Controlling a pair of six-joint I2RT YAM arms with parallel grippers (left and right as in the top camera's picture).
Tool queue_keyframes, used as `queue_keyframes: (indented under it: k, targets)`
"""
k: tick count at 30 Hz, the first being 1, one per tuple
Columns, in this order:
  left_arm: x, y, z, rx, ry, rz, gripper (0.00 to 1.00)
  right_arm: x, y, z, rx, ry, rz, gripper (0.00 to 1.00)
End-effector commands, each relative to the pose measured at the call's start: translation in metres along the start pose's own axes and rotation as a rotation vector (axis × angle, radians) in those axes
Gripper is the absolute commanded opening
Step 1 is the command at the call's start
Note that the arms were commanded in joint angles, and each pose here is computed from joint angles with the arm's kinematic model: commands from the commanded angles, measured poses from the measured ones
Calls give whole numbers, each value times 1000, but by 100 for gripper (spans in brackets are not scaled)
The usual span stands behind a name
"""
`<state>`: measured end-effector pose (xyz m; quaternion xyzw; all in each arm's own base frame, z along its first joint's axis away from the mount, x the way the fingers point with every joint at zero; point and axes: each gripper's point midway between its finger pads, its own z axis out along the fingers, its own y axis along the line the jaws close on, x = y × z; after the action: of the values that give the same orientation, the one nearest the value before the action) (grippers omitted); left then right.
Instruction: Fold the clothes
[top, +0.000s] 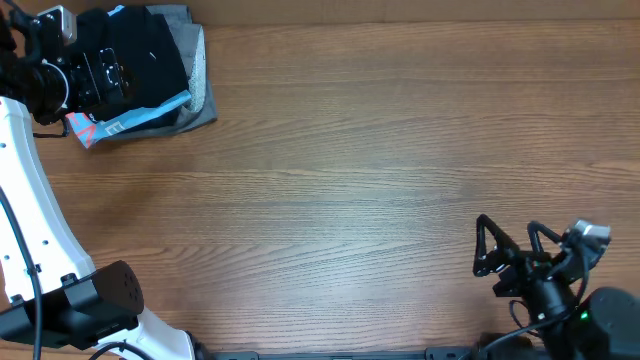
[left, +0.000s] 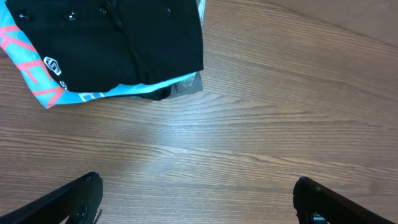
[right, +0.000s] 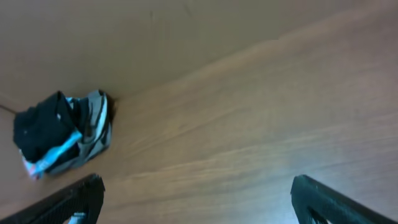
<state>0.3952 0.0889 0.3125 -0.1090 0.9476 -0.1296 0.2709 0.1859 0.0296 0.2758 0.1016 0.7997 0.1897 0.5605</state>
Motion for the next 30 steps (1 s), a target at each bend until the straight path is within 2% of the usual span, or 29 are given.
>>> queue_keyframes:
  k: [1, 5, 14, 22, 30]
  targets:
    - [-2, -7, -16, -2, -40, 28, 100, 16, -7, 12, -24, -40, -87, 100]
    - [-2, -7, -16, -2, -40, 28, 100, 36, -18, 36, -56, -84, -122, 100]
    - [-2, -7, -16, -2, -40, 28, 100, 52, -16, 64, -172, -235, -183, 100]
    - [-2, -7, -16, -2, -40, 28, 100, 40, -24, 67, -133, -335, -189, 100]
    - [-2, -7, -16, -2, -40, 28, 100, 35, -22, 69, -170, -439, -211, 100]
